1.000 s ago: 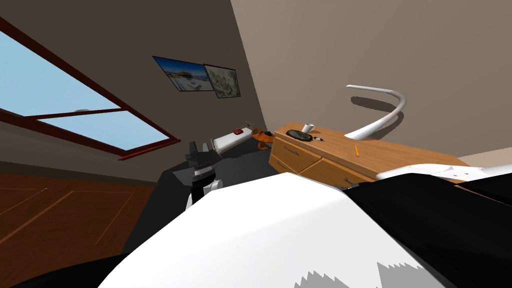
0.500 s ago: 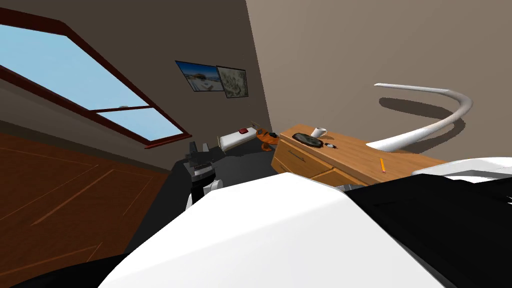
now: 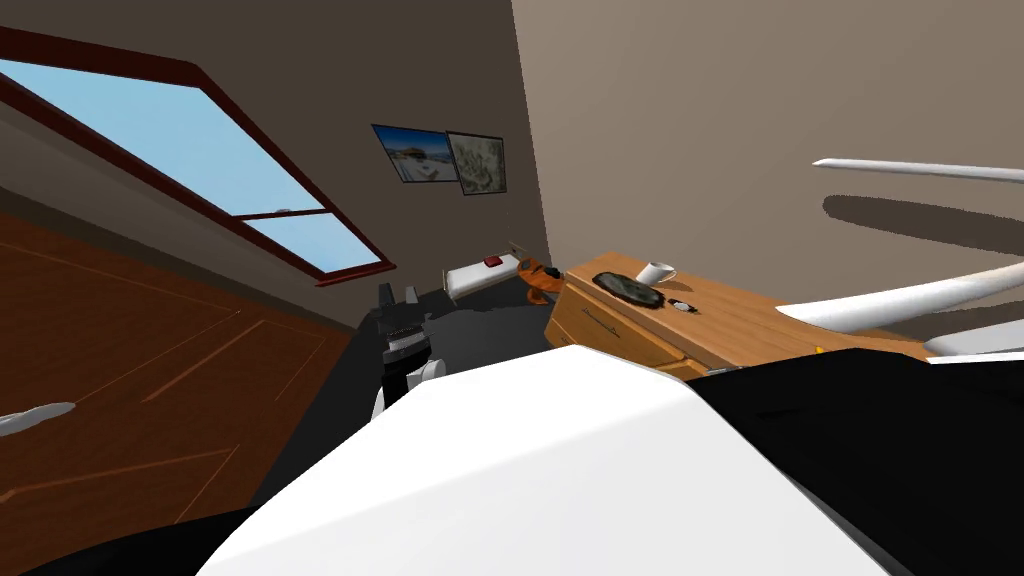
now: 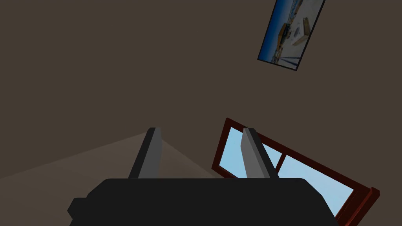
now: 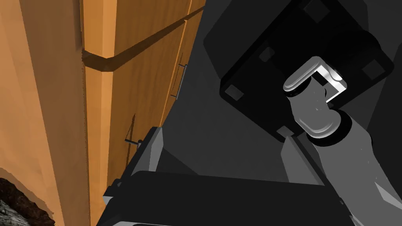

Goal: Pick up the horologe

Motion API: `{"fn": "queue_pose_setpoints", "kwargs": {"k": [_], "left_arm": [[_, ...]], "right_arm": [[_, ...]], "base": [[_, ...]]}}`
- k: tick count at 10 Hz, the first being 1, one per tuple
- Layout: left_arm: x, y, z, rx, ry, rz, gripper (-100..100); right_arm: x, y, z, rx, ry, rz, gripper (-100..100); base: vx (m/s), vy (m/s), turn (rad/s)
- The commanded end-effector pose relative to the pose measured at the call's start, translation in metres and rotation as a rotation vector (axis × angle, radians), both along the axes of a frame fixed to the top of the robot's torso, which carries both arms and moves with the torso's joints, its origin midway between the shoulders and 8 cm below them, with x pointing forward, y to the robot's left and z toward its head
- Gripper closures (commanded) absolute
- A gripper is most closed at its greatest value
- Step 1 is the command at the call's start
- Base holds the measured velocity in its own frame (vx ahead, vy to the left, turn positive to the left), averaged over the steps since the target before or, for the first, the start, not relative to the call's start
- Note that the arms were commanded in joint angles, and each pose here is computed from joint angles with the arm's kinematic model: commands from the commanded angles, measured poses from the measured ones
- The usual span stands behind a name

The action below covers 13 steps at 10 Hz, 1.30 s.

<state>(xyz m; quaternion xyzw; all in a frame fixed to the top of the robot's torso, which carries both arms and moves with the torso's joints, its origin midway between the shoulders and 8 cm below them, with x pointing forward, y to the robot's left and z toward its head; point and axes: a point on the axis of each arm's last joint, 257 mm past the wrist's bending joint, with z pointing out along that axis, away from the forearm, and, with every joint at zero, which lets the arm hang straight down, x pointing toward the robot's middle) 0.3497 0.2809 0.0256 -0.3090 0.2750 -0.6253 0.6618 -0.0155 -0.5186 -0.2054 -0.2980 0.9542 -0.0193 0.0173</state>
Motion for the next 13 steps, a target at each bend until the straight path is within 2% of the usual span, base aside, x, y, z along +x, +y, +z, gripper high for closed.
{"fn": "queue_pose_setpoints", "kwargs": {"k": [1,2,6,8,9,10,11,12,13], "left_arm": [[0.000,0.000,0.000,0.000,0.000,0.000,0],[0.000,0.000,0.000,0.000,0.000,0.000,0],[0.000,0.000,0.000,0.000,0.000,0.000,0],[0.000,0.000,0.000,0.000,0.000,0.000,0],[0.000,0.000,0.000,0.000,0.000,0.000,0],[0.000,0.000,0.000,0.000,0.000,0.000,0],[0.000,0.000,0.000,0.000,0.000,0.000,0],[0.000,0.000,0.000,0.000,0.000,0.000,0],[0.000,0.000,0.000,0.000,0.000,0.000,0]], "right_arm": [[-0.004,-0.023,0.019,-0.071,-0.014,-0.010,-100],[-0.005,-0.036,0.031,-0.115,-0.027,-0.018,-100],[-0.008,-0.052,0.045,-0.168,-0.063,-0.041,-100],[-0.008,-0.051,0.042,-0.162,-0.081,-0.050,-100],[-0.006,-0.042,0.033,-0.134,-0.090,-0.053,-100],[-0.007,-0.048,0.037,-0.148,-0.084,-0.052,-100],[-0.007,-0.047,0.036,-0.145,-0.085,-0.051,0],[-0.002,-0.055,0.030,-0.147,-0.085,-0.054,-100],[0.002,-0.060,0.025,-0.148,-0.086,-0.057,-100]], "base": [[0.093,-0.231,0.496],[0.102,-0.311,0.335],[0.058,-0.251,0.205],[0.035,-0.267,0.169],[0.034,-0.219,0.133],[0.010,-0.090,0.035],[0.002,-0.020,-0.001],[-0.033,0.007,0.032],[-0.074,0.043,0.037]]}}
